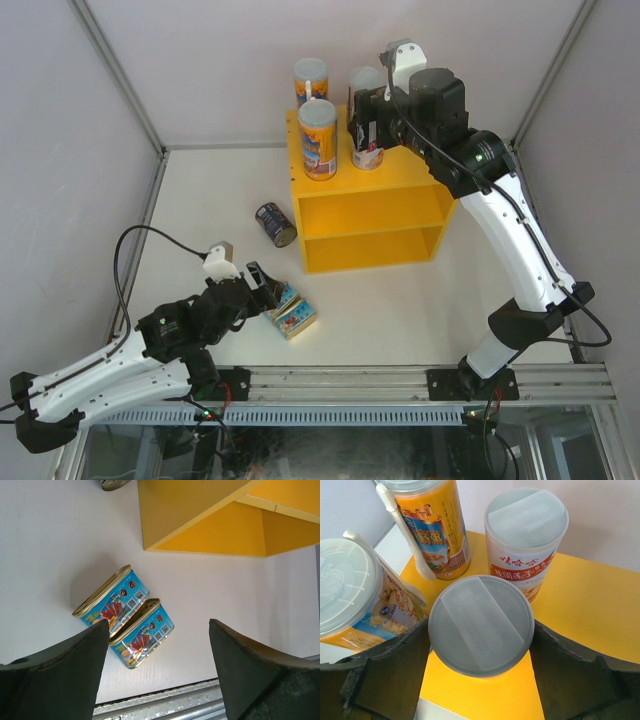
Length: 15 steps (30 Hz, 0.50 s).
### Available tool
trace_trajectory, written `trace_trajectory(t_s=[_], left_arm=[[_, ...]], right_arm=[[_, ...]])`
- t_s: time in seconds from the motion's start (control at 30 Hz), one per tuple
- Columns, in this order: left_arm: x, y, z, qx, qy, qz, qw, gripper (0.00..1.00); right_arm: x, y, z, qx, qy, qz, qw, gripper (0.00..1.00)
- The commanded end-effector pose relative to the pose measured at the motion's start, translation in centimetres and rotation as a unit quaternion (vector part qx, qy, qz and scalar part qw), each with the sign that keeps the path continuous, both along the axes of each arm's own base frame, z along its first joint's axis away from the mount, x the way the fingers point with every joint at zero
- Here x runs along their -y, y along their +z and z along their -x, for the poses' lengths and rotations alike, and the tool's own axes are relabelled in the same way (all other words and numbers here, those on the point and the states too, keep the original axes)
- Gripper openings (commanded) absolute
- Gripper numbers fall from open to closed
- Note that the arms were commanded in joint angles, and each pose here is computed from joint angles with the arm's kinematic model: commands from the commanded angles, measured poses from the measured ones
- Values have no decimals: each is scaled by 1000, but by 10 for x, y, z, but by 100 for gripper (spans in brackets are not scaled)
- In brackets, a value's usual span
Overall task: Place and organize the canned foods onto the counter
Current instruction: Place the canned food on the counter.
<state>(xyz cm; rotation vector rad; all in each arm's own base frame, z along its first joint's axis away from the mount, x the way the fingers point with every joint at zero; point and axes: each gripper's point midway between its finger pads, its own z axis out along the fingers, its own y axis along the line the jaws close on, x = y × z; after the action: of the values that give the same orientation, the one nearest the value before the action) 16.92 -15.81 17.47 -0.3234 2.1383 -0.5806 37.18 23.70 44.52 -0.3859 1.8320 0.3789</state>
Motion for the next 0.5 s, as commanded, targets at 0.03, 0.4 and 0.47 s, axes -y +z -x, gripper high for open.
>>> trace_trajectory(t_s=[0.03,0.4,0.47], left_arm=[[-1,-2,-2,3,6,3,1000,84],[-1,4,-4,3,19,14,1000,85],[-2,6,-5,0,26,17,1000,85]], right_arm=[[4,29,13,31,0,-28,999,76],[12,46,24,50,-1,-37,998,76],[13,49,26,52,1,-39,998,76]])
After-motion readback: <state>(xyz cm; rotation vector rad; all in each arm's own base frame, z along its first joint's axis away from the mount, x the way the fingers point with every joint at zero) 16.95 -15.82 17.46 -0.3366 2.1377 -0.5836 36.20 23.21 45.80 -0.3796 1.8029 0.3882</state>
